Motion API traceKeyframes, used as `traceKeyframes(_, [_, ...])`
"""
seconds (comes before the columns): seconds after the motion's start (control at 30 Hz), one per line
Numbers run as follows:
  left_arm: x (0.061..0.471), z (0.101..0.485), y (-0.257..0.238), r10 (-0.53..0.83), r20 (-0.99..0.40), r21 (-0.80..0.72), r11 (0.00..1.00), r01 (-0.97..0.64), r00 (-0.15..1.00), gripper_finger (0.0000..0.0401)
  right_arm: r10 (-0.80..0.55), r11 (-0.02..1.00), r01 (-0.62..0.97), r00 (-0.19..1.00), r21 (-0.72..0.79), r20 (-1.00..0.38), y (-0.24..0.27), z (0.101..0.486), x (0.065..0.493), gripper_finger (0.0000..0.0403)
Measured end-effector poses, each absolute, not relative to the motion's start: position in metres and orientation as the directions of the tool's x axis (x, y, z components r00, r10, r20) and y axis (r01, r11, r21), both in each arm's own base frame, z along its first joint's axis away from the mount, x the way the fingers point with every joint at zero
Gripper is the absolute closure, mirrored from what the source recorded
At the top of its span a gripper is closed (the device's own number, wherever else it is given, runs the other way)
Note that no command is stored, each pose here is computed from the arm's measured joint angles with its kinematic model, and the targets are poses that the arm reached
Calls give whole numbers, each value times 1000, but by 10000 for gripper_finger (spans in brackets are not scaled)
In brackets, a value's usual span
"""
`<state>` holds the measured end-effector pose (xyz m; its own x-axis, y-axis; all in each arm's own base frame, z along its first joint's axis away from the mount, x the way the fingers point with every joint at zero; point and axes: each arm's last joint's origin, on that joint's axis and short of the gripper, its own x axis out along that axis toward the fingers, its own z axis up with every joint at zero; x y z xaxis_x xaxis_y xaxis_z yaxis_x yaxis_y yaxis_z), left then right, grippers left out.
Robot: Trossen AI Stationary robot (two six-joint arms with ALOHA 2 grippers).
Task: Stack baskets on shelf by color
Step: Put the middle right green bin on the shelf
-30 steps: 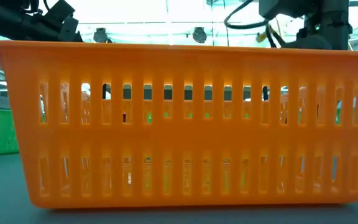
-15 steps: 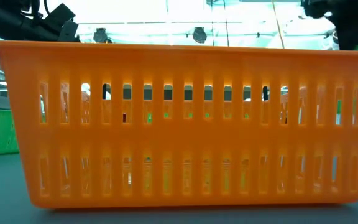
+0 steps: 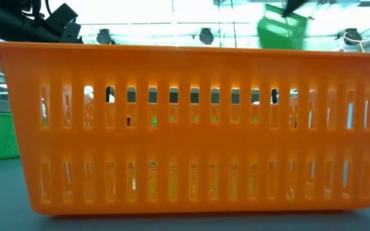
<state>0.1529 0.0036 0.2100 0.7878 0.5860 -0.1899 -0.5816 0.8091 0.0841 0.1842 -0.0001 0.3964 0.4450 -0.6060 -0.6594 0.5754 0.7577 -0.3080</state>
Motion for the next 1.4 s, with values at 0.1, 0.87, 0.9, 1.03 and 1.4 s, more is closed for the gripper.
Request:
traceKeyframes(0.1, [153, 210, 4, 587, -190, 101, 809, -579, 787, 355, -630, 776, 392, 532, -495, -566, -11, 404, 209, 398])
traceKeyframes(0.87, [152, 208, 5, 592, -205, 128, 806, -578, 779, 355, -325, 923, -85, 351, -375, -878, -106, 339, 261, 399])
traceKeyframes(0.9, [152, 208, 5, 592, -208, 125, 806, -579, 779, 355, -327, 926, -70, 346, -371, -880, -106, 338, 263, 399])
traceKeyframes(1.03, [152, 206, 5, 592, -221, 124, 805, -580, 775, 355, -351, 931, 30, 345, -363, -871, -107, 337, 266, 399])
traceKeyframes(1.4, [151, 205, 5, 592, -230, 123, 805, -581, 772, 355, -324, 939, -3, 319, -343, -890, -96, 325, 269, 394])
